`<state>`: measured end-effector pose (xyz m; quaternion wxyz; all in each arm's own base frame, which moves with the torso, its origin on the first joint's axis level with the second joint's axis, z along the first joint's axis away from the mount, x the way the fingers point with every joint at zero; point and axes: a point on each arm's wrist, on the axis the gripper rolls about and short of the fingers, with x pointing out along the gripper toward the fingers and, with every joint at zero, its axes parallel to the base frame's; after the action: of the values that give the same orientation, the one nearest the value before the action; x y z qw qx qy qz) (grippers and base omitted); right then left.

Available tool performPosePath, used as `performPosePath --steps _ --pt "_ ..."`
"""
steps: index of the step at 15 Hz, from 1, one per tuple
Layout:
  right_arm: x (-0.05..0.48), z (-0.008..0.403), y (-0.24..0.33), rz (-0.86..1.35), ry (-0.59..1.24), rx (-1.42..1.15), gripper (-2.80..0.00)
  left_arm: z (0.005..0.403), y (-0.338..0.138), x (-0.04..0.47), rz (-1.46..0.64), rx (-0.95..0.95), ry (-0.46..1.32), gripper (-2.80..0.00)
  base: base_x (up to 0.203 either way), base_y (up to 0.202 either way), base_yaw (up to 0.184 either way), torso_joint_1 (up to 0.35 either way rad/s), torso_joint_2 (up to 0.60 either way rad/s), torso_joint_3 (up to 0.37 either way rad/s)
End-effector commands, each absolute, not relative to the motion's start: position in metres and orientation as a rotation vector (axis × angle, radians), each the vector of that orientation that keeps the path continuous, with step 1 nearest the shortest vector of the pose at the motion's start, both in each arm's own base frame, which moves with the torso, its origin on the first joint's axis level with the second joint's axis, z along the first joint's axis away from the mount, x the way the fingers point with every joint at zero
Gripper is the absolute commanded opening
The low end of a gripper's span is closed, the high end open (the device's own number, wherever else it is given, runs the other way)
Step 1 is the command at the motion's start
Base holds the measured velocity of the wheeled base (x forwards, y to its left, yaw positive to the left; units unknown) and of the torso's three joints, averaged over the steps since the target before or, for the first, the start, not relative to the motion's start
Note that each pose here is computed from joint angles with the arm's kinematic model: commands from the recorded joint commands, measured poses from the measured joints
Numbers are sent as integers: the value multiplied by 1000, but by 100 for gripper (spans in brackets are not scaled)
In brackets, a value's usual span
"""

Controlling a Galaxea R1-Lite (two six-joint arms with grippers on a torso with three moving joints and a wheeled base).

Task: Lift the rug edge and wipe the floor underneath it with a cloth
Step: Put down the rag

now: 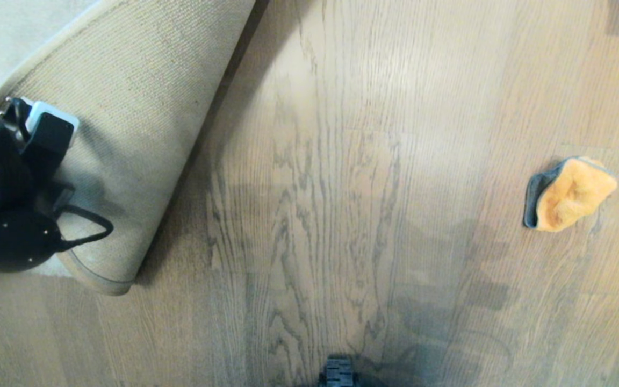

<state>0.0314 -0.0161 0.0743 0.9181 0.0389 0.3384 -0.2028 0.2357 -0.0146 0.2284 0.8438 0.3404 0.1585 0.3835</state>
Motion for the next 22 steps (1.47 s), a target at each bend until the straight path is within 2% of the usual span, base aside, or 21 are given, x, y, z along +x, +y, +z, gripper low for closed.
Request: performPosePath --steps 1,7,13,18,22 --pt "28 76 -14 -422 642 65 -280 229 -15 236 816 718 332 -280 0 0 0 0 0 0" --pt "22 79 -11 -421 548 39 -280 234 -14 233 822 707 315 -280 0 0 0 0 0 0" --pt "15 81 -4 -217 437 -35 -280 234 -16 236 813 710 316 -280 0 0 0 0 0 0" --pt "1 84 0 -130 242 -74 -280 234 -22 235 789 712 305 -280 0 0 0 0 0 0" --pt "1 84 0 -128 240 -74 -280 235 -24 234 780 711 297 -280 0 0 0 0 0 0"
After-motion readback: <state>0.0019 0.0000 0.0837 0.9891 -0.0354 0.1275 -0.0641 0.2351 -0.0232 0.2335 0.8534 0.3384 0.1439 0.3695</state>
